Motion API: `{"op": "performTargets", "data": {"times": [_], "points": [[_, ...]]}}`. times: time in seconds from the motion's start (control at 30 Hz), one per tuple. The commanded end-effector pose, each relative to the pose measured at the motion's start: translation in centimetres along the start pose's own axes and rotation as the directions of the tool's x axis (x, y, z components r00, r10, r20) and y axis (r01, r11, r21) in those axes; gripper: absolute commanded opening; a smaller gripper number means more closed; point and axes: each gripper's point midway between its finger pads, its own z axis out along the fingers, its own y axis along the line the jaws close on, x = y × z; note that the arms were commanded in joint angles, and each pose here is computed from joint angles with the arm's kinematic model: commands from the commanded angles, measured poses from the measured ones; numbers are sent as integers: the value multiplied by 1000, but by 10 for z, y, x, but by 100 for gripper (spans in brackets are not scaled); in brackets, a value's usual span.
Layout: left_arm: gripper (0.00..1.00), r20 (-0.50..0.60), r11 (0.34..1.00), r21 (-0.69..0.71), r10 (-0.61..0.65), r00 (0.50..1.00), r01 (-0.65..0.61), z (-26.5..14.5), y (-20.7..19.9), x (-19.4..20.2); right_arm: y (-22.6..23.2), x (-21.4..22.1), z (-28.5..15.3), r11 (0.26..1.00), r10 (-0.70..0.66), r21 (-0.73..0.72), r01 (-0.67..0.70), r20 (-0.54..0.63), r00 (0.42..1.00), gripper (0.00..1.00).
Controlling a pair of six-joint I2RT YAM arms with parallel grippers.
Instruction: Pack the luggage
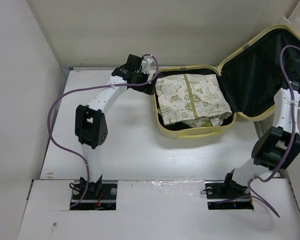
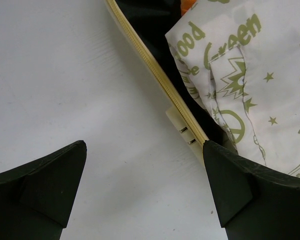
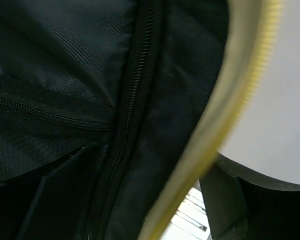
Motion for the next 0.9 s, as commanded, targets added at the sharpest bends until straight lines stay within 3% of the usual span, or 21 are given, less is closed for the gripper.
{"op": "performTargets", "data": {"times": [0.0,0.03,0.1,0.13,0.17,0.37,0.6,0.8,0.83,0.87], "points": [[100,48,1000,-26,4,999,-2,-13,14,-18,-3,-38,-14,996,82,-24,-81,84,993,81],[100,48,1000,-26,3,999,-2,-13,14,-18,-2,-38,-14,996,82,-24,-81,84,993,60],[100,48,1000,-26,3,999,-2,-13,14,-18,3,-35,-18,996,80,-46,-76,87,993,34],[100,48,1000,-26,3,999,-2,-13,14,-18,0,-36,-20,996,86,-37,-83,97,991,10],[100,59,999,-33,-1,998,3,-18,18,-20,4,-35,-23,996,74,-49,-69,103,992,0],[100,75,998,-53,-30,997,34,-26,38,-23,31,-38,-63,989,60,-142,-32,193,979,0],[100,112,989,-93,-108,988,119,-53,84,-22,90,-49,-181,950,-16,-281,139,399,917,0],[100,168,972,-124,-180,969,202,-86,133,-21,142,9,-294,790,-24,-533,303,467,884,0],[100,172,968,-133,-189,967,213,-89,140,-20,147,25,-306,761,-45,-557,332,466,884,9],[100,190,962,-149,-198,962,228,-98,150,-20,158,47,-337,680,-52,-625,384,481,875,43]]}}
